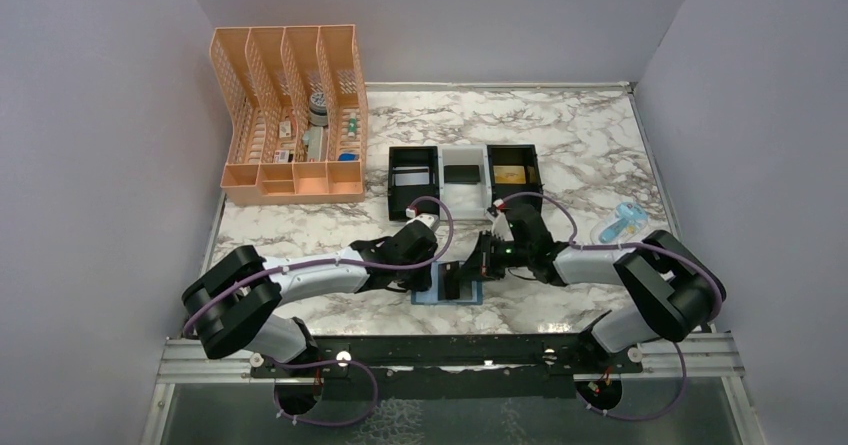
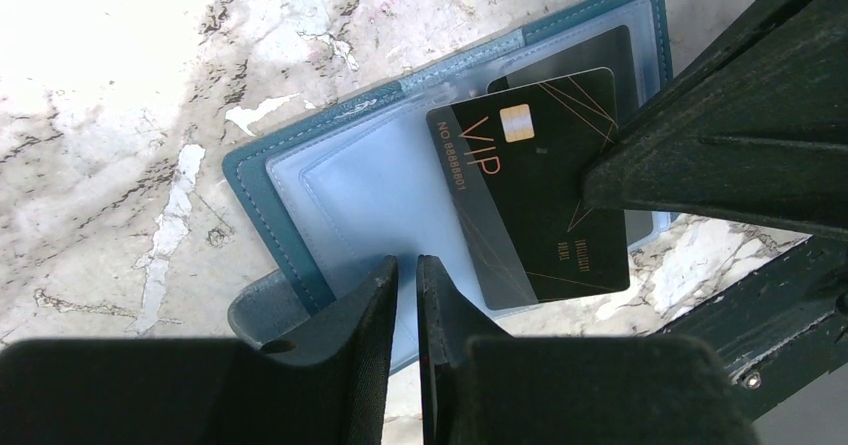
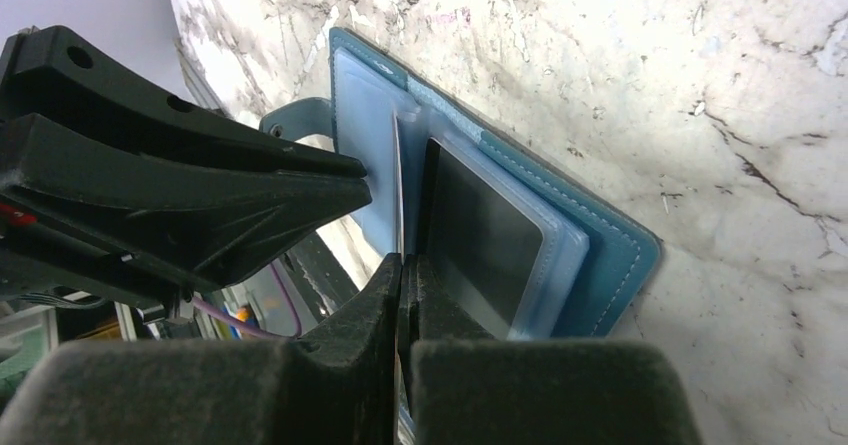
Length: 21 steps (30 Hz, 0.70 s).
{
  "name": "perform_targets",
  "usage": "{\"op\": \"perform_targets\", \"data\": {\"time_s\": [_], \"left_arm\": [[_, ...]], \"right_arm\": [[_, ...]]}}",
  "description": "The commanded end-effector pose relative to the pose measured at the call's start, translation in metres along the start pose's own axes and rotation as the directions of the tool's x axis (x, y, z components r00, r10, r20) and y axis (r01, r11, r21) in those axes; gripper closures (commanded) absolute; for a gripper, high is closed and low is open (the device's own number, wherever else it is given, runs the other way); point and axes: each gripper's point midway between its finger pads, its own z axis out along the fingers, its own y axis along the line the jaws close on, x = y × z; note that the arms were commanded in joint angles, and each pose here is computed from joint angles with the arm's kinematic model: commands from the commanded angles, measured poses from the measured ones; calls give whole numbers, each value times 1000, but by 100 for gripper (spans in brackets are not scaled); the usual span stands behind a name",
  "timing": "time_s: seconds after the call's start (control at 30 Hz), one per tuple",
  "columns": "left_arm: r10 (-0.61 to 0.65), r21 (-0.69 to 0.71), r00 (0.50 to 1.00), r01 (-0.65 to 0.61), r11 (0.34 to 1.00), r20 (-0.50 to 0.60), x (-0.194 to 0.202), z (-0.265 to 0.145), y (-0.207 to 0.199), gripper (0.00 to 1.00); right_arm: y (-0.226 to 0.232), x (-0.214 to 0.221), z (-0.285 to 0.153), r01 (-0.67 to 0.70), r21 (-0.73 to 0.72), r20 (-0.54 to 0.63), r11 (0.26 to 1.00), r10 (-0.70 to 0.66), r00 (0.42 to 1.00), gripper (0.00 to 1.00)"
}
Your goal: Take the credit cards out of the card holder
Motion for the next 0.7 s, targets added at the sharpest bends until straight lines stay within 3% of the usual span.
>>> {"op": "perform_targets", "data": {"time_s": [0.0,0.17,0.3,0.43,0.67], "left_arm": [[23,-67,999,-25,997,-26,6,-6,14,80],[10,50,999,-13,999,43,-20,-27,-18,57],[7,133,997,-18,991,81,-32,-40,-37,50],[5,182,999,-15,983,54,-27,-33,-46,52],[3,120,1000,-1,993,-20,-4,-9,-29,71]], "right_arm": [[-5,5,3,-22,-10,-16,1000,22,1000,99],[-3,-1,7,-40,-17,-5,999,40,999,99],[5,-2,9,-52,-60,-14,997,51,999,99],[5,-4,12,-66,-61,-9,996,66,998,99],[3,-3,14,-69,-61,-15,996,68,998,98]]}}
